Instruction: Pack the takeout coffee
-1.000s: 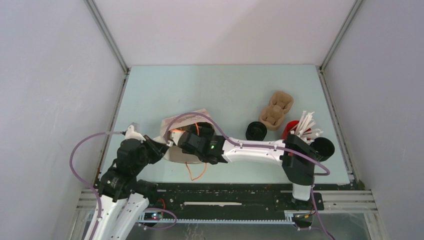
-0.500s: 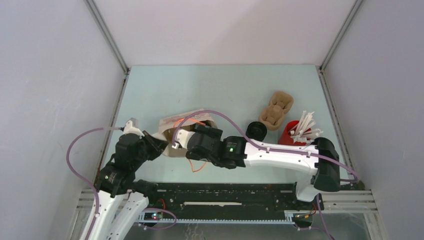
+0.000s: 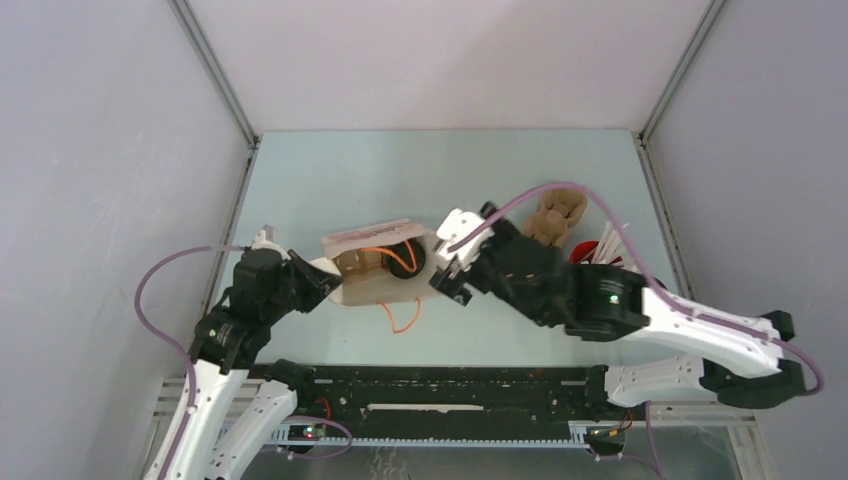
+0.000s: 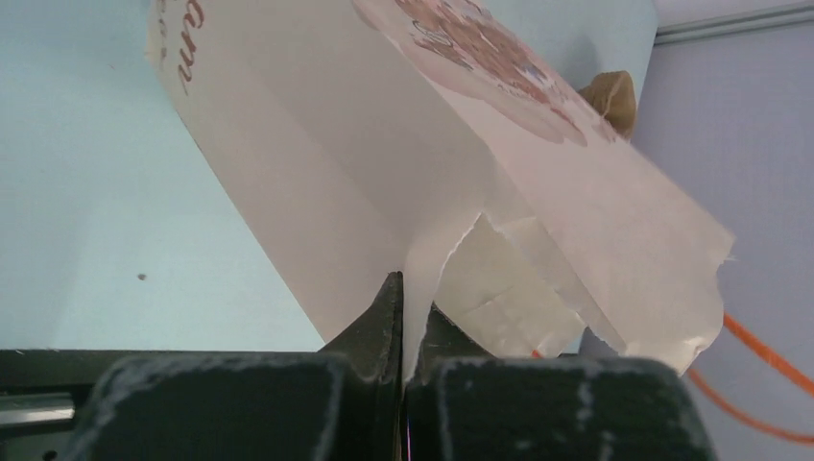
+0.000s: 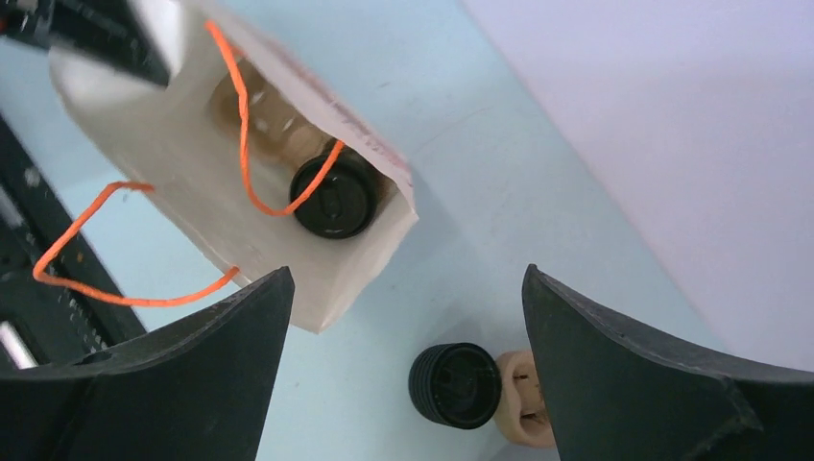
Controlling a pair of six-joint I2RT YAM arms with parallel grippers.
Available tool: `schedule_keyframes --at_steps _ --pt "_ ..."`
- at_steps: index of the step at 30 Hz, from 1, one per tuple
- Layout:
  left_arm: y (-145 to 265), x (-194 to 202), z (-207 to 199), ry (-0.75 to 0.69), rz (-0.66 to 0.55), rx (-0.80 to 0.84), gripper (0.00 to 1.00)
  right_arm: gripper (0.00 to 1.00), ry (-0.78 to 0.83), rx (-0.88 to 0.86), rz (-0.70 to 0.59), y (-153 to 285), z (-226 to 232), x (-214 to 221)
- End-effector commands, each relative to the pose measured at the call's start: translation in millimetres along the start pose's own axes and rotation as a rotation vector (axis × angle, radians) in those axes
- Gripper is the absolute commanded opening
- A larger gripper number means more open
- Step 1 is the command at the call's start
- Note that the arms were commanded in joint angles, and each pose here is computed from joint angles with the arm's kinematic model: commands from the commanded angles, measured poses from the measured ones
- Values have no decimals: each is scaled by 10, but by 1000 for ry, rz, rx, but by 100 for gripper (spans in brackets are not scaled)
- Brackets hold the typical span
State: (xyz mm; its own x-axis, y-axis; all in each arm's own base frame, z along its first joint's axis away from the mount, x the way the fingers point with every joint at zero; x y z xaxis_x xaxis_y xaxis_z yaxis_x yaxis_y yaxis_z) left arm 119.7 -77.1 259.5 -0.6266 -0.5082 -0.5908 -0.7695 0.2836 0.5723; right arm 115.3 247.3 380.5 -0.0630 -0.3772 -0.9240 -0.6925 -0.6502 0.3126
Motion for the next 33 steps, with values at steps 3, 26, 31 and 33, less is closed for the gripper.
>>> schedule_keyframes --at_steps 3,26,31,33 --pt "78 -164 -293 110 66 79 0 100 -327 114 -46 65 -399 18" --pt "-408 -353 -91 675 239 -66 6 100 -703 59 215 -548 -860 409" --pt "-435 -392 10 703 258 -130 17 100 -729 15 211 -660 -878 387" --pt "-429 -422 29 699 266 -144 26 100 -726 2 201 -668 -877 378"
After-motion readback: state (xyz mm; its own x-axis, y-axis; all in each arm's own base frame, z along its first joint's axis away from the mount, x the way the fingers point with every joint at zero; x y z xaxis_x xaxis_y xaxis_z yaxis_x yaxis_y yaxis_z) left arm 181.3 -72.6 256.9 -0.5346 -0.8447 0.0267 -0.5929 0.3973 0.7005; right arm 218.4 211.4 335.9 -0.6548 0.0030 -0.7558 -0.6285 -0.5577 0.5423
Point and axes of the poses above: each gripper's point midway between its finger pads, its own y axis back along the fingers, its own z axis along the line the jaws close on, x = y × z, the point moved 8 cm from there along y, back along the fingers, and after that the axes turned 12 degrees about -y, right-handed, at the moved point
